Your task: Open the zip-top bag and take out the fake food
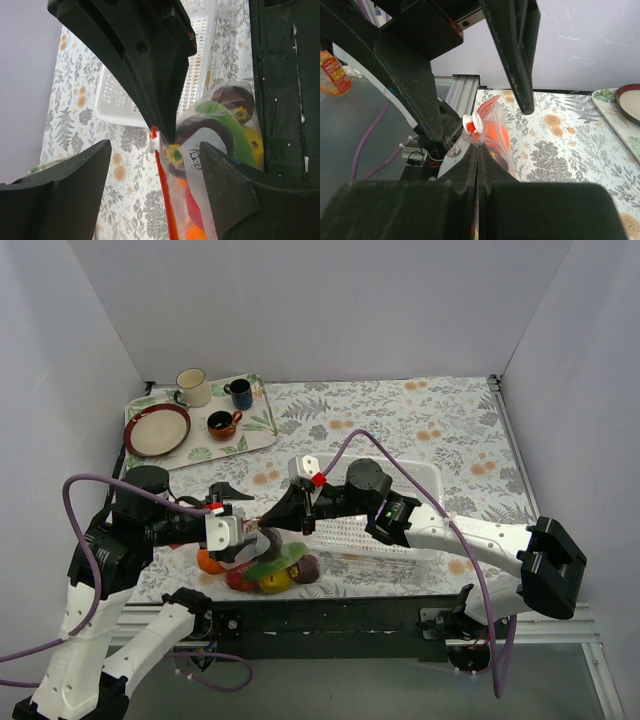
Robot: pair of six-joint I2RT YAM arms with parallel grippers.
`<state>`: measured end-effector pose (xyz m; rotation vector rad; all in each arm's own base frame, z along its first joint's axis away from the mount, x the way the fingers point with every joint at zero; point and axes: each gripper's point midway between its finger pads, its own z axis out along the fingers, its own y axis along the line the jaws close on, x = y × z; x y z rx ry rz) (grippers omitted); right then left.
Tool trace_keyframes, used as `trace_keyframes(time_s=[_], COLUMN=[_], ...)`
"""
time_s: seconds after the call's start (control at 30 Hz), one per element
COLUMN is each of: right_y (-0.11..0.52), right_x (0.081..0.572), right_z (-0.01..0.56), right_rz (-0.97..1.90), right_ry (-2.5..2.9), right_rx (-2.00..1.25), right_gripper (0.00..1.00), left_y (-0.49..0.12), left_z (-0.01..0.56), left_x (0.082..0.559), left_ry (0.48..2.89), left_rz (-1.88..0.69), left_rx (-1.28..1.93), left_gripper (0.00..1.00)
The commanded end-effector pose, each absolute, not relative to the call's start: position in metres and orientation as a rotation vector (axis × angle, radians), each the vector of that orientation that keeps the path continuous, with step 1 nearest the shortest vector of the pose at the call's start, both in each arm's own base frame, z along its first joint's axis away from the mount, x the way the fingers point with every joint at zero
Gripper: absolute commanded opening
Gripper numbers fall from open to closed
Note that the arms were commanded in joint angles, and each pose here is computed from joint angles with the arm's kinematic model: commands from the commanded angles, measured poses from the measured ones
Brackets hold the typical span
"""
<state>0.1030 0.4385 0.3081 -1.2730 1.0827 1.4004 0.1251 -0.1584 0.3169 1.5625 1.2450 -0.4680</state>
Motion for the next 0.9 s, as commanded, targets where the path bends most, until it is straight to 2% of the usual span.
trace_keyframes(time_s=[0.0,0.1,0.2,0.7,0.77,0.87], right_y=[0.439,0.439,0.439,0.436,0.437,0.436], right_x=[0.099,0.100,0.099,0.100,0.100,0.100], right_z=[0.345,0.347,0.348,0.354,0.353,0.354], right_rz=[1.422,1.415,1.410,1.381,1.386,1.384], right_ry=[0.978,0.974,0.976,0.970,0.973,0.978], right_rx=[-1.251,-1.253,-1.261,-1.270,-1.274,-1.273], right_gripper=[0.01,0.01,0.01,0.01,0.01,0.01], left_y=[-0.171,-0.173,-0.172,-0.167,-0.168,-0.169], left_z=[0.348,0.349,0.343,0.333,0.335,0.336], left_x=[0.127,0.124,0.126,0.122,0.123,0.124], left_ry=[1.173,1.181,1.209,1.278,1.271,1.276], left_rz=[-0.523,-0.557,-0.559,-0.576,-0.579,-0.582], left_rx=[1.504,1.508,1.516,1.543,1.540,1.543], left_gripper=[0.59,0.40,0.32,0.31,0.27,0.16])
